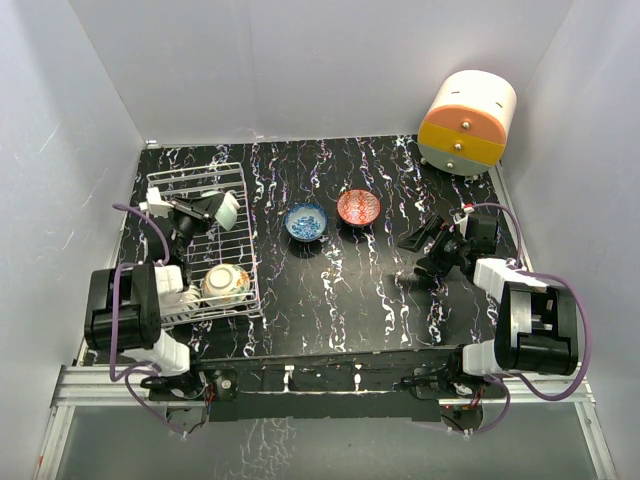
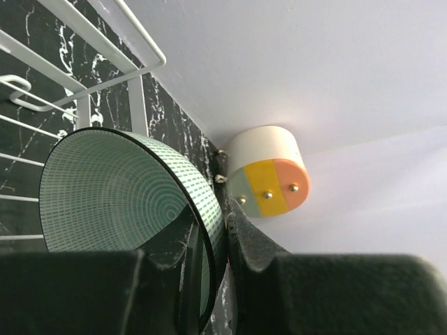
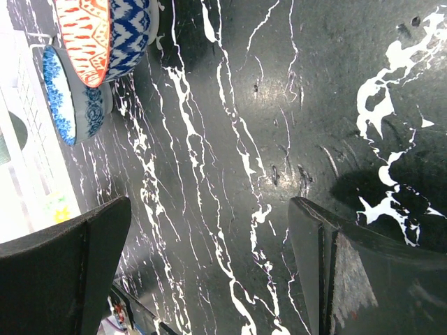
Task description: Load the bowls into the dish rack
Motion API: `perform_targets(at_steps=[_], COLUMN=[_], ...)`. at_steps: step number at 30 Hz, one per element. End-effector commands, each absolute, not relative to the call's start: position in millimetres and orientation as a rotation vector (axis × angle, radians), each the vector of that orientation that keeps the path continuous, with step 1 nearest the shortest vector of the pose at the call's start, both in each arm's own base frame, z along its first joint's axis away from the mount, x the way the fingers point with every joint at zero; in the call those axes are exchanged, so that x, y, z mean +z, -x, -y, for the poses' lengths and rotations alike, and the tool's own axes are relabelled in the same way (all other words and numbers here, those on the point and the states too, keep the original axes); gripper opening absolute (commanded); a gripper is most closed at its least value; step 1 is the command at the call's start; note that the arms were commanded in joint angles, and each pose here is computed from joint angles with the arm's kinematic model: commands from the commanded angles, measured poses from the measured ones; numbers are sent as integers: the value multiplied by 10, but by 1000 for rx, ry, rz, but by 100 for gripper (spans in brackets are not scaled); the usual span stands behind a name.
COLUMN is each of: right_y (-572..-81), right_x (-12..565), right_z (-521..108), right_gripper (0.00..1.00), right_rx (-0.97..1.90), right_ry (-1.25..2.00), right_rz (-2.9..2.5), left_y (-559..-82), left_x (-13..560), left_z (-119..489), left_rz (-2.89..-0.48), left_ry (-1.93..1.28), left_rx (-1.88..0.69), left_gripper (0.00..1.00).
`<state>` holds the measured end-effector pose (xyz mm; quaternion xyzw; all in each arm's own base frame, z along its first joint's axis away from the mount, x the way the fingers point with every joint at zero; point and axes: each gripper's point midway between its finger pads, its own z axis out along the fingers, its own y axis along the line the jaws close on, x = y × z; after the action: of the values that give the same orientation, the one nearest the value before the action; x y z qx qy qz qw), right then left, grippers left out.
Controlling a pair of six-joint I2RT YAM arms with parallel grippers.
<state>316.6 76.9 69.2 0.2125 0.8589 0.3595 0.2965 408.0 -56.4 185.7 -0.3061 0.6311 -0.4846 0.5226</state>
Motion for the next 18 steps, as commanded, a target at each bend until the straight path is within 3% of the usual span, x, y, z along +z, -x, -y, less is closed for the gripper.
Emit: perform_targets(at_steps=[1,11,18], right_y=[-3253,-3279,-3278], right_x=[743,723,697], right_z=[-751,-734,-733], right_gripper=[98,98,98], right_rx=[942,928,929], right_ry=[-531,-538,-543], right_rz=[-2252,-2258,-2263], left_y=[-4108,-4186,-4175], left_x=[2303,1916,1618], left_z=[571,433,315], left_rz=[-1329,-1325,-1531], left_ry=[627,743,856], left_rx=[-1303,-1366,-1252], left_gripper=[0,0,0])
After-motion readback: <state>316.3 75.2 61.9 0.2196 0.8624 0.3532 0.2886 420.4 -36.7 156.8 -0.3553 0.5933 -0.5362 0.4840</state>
